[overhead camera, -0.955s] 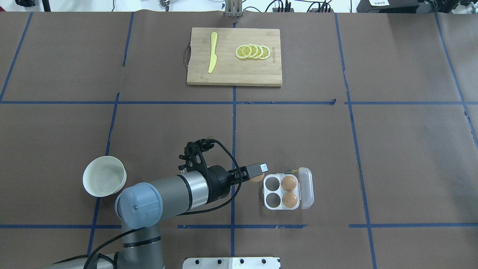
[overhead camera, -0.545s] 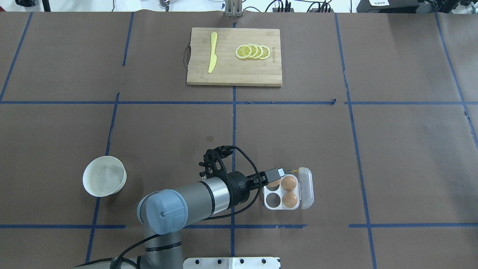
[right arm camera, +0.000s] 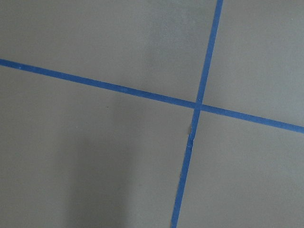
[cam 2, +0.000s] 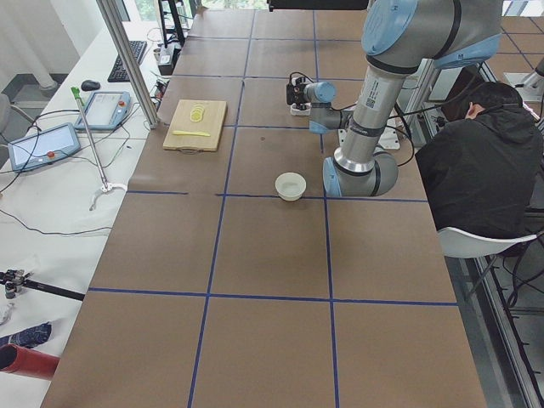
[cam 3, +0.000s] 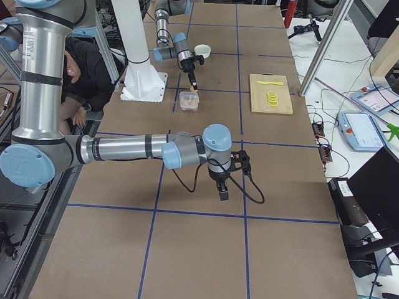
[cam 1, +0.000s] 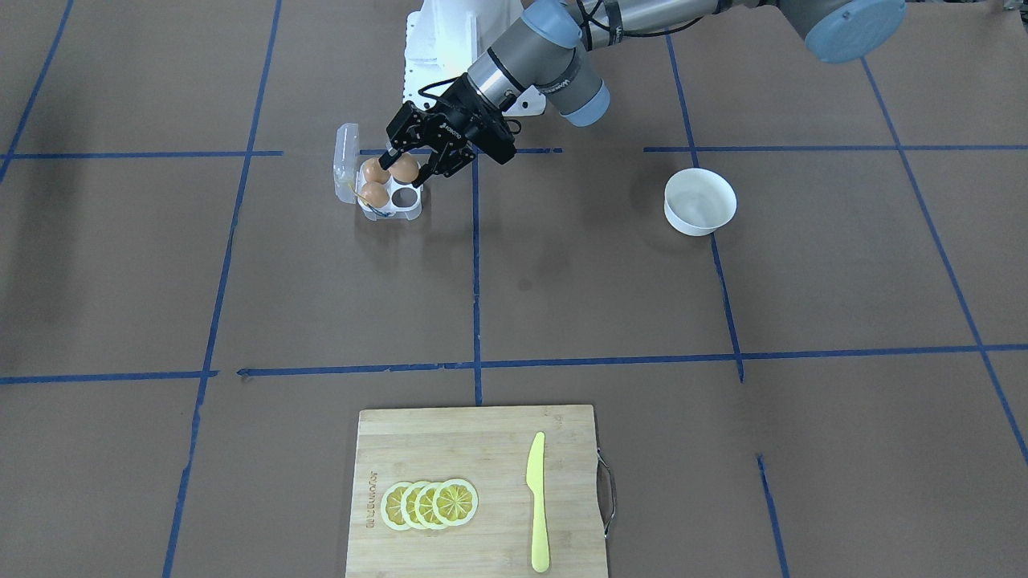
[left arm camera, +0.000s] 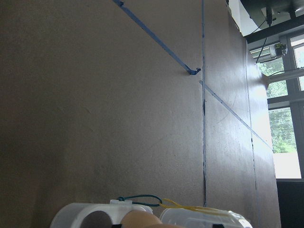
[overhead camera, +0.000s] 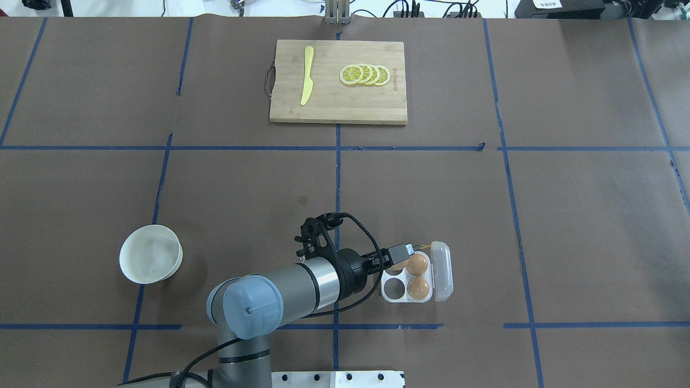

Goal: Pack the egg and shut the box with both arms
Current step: 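Lower the egg into the empty carton cup and open the left gripper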

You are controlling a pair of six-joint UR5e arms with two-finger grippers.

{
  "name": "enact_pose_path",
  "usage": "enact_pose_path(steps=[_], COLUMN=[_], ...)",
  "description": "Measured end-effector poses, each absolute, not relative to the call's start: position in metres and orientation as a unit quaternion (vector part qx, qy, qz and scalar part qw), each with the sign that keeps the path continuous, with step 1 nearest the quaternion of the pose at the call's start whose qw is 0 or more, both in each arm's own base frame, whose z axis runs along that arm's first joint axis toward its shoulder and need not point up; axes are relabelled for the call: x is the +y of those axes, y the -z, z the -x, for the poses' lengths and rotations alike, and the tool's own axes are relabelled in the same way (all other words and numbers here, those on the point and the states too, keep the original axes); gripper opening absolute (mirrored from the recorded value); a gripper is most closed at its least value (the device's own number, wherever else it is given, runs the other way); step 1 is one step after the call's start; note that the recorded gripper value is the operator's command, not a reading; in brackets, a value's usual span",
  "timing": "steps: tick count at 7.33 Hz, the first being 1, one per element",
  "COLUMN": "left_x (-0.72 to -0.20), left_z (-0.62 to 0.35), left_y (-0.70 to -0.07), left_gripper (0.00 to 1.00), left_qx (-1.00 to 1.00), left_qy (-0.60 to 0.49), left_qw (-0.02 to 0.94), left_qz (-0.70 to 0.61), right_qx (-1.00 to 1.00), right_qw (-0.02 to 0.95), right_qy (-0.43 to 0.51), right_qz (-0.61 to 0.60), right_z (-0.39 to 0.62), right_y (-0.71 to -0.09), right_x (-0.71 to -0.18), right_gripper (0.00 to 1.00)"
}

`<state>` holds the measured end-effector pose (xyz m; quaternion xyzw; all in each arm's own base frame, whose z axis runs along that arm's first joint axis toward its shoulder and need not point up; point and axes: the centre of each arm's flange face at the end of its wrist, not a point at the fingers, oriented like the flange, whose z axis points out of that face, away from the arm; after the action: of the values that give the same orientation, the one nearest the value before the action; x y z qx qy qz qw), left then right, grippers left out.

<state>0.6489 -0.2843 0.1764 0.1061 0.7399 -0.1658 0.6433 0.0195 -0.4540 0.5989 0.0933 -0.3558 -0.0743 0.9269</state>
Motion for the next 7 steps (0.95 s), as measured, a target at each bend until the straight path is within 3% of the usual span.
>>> enact_pose_path(steps=[2,7], left_x=[-0.2842,-0.2752], left_z=[-0.6527,-0.6569], left_y=[-0.1781,-0.1722], left_gripper=[0.44,0.50], left_qx=[0.737,0.740], left_qy=[0.171,0.168], left_qw=[0.645,0.643], left_qz=[-0.110,-0.105], right_qx=[-0.356,-0.356], right_qw=[0.927,0.927], right_qy=[0.074,0.074], right_qz=[-0.093,-0.092], right_z=[-0.0197,-0.0197], right_y=[-0.5989,-0.6003], right_x=[-0.4540,-0.4539], right_gripper=[1.00,1.00])
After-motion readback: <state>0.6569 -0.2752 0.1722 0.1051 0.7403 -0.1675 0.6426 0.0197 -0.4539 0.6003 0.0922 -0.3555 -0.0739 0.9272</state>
